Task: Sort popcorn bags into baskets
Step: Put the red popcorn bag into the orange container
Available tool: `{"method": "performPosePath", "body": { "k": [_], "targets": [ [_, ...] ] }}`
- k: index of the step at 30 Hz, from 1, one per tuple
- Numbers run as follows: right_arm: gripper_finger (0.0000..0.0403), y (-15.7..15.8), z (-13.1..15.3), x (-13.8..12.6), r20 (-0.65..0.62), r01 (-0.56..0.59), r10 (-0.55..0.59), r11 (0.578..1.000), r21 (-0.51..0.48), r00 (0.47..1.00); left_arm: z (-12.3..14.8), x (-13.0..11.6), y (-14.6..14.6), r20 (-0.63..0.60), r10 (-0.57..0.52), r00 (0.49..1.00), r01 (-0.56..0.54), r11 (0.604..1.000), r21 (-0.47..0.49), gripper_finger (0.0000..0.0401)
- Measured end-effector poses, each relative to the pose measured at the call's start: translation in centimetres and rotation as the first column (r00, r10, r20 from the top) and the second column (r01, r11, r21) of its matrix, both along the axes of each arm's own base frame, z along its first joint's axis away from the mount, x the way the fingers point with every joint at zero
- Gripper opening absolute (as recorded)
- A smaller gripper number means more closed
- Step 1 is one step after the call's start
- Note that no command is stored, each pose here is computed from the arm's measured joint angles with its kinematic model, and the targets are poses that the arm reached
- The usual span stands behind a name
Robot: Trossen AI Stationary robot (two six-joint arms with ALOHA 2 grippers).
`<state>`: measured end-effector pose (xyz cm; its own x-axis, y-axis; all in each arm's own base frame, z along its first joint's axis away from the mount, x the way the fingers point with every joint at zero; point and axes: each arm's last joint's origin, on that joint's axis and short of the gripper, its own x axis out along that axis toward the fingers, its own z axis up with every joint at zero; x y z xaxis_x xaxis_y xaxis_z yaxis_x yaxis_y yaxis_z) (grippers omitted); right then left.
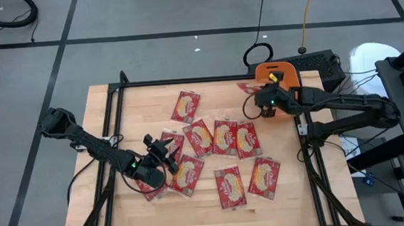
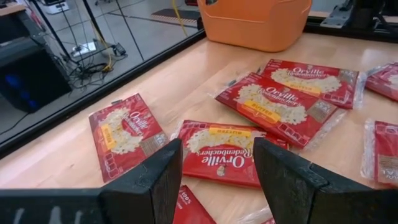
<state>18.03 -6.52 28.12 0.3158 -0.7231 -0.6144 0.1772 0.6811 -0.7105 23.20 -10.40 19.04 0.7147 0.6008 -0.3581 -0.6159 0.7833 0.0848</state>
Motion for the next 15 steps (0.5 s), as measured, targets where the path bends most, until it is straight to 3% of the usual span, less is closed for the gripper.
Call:
{"method": "performPosePath", "body": {
  "k": [5,15],
  "targets": [
    [0.0043,-0.6,-1.0,-1.4,-0.063,0.064,-0.054,0.983,0.170,0.997,0.1,0.3,0.2,-0.004,-0.008,1.000,0.008,1.000,0.008,0.0202],
    [0.0043,-1.0,-1.9,-3.6,-0.230,0.222,-0.165,0.942,0.251,0.959,0.2,0.9,1.3,-0.021,0.010,1.000,-0.010,1.000,0.005,0.0202]
  ]
}}
